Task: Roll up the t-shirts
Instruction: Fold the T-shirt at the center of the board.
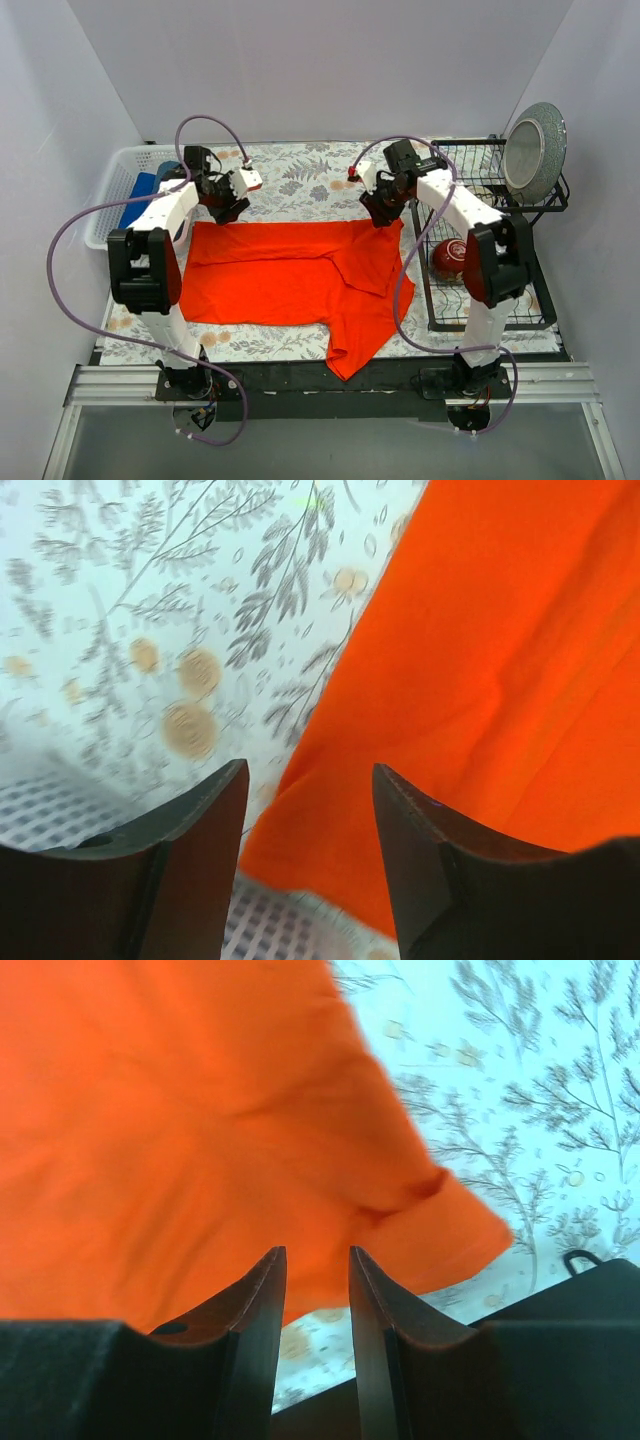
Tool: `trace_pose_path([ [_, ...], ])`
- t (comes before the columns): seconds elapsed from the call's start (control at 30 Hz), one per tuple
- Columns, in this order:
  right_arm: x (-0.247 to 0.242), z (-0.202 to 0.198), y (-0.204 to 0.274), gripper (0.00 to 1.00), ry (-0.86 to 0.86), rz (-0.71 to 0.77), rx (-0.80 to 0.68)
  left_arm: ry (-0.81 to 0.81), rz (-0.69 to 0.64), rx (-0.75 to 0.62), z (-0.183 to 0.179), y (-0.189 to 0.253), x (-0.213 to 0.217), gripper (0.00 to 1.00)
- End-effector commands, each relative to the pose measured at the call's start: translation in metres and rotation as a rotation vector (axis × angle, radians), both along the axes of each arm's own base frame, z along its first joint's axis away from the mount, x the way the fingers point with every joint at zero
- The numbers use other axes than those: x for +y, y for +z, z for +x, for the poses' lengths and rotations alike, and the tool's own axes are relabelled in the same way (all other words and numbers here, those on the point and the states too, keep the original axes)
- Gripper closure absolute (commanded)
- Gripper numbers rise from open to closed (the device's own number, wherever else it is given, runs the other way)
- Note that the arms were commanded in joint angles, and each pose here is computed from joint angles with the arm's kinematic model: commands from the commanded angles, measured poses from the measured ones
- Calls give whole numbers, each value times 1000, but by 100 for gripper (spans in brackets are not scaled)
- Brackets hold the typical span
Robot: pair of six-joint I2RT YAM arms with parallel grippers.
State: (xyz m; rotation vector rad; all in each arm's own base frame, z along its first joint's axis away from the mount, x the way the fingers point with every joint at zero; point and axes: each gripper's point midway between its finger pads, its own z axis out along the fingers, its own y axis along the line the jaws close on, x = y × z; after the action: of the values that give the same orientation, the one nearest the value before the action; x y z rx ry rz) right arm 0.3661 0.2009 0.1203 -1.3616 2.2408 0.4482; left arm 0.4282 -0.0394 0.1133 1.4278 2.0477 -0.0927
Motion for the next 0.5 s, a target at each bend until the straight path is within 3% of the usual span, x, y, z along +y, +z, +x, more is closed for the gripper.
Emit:
trace_pose_path([
  [0.0,-14,58,-5,62,-116,-70,-97,210,-129,54,21,3,-16,50],
  [0.13,-23,79,-26,62,-142,-128,-93,258,-96,81,26,-15,-10,51],
  [0.47,-42,89,-50,62,-144,-245,-76,388,41,113,30,-63,20,54],
])
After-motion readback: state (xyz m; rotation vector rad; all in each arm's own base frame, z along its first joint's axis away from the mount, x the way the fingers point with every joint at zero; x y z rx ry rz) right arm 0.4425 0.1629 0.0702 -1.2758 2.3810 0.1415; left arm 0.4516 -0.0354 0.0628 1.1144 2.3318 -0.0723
